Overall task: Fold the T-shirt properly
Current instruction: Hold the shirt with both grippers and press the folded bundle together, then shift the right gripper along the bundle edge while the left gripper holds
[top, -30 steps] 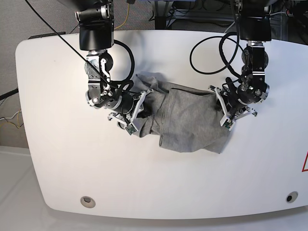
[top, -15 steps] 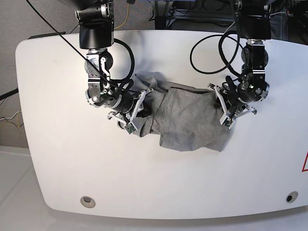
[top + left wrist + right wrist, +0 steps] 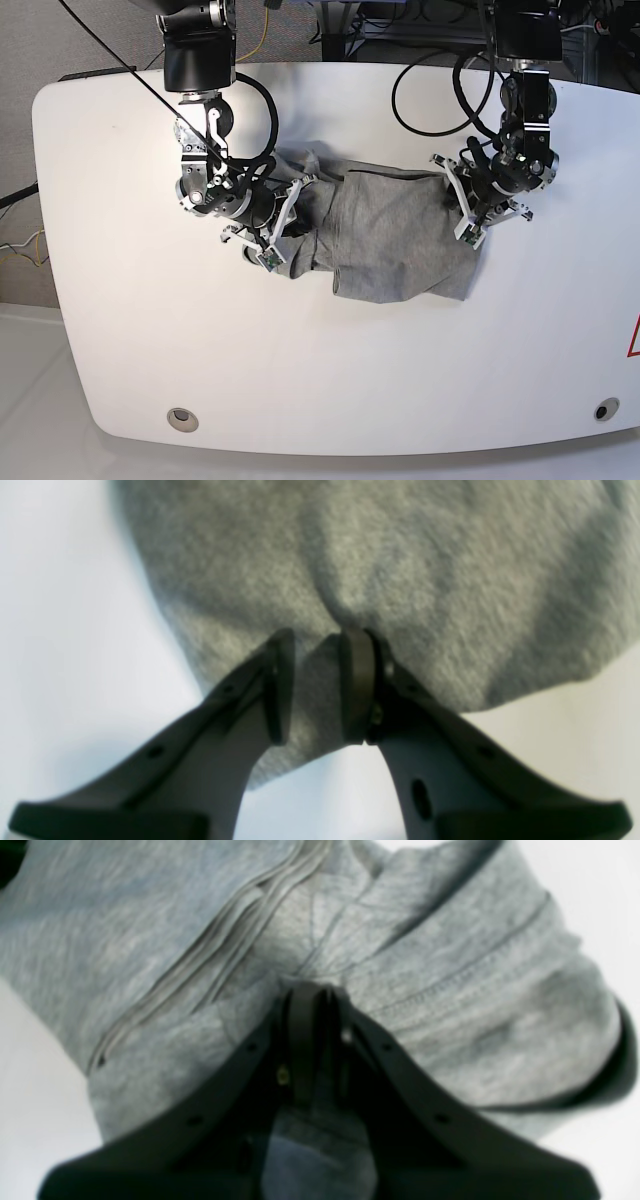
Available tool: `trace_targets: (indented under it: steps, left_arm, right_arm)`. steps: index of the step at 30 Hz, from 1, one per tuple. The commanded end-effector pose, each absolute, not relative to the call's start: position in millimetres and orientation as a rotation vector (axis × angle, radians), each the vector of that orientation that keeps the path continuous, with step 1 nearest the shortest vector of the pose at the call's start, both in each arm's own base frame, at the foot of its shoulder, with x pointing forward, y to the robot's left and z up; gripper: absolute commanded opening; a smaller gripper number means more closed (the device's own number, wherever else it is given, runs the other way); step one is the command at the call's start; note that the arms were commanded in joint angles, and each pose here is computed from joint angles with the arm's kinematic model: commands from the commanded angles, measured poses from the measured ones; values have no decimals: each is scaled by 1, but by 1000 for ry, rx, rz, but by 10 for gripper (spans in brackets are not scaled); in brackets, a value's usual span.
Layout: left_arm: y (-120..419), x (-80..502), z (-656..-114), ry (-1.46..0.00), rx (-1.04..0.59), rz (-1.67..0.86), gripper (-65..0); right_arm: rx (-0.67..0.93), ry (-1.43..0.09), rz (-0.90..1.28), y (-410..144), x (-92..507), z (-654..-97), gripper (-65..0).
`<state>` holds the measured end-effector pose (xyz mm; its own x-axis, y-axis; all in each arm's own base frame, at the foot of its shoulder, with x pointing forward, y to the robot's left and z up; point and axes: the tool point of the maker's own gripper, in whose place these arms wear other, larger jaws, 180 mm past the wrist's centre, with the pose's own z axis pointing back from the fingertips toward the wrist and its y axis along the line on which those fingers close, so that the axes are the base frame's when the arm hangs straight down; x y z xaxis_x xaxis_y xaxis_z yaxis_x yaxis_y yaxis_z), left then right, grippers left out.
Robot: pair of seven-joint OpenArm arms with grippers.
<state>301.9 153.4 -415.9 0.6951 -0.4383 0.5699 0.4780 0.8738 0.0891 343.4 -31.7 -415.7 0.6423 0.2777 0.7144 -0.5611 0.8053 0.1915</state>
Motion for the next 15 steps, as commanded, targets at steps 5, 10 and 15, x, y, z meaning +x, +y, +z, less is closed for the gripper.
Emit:
trace_targets:
  steps: [5,10,15]
  left_arm:
    - [154,277,-427,-542,-50,-530,-509]
    - [152,267,-433,-521,-62,-527,-509]
    - [151,265,-435,-517,-65,-527,-509]
  right_arm:
    - [394,-737,508,-37,349,-411,-586]
    - [394,-737,508,-37,349,-411,-586]
    - [393,-740,508,-37,350,-410,-586]
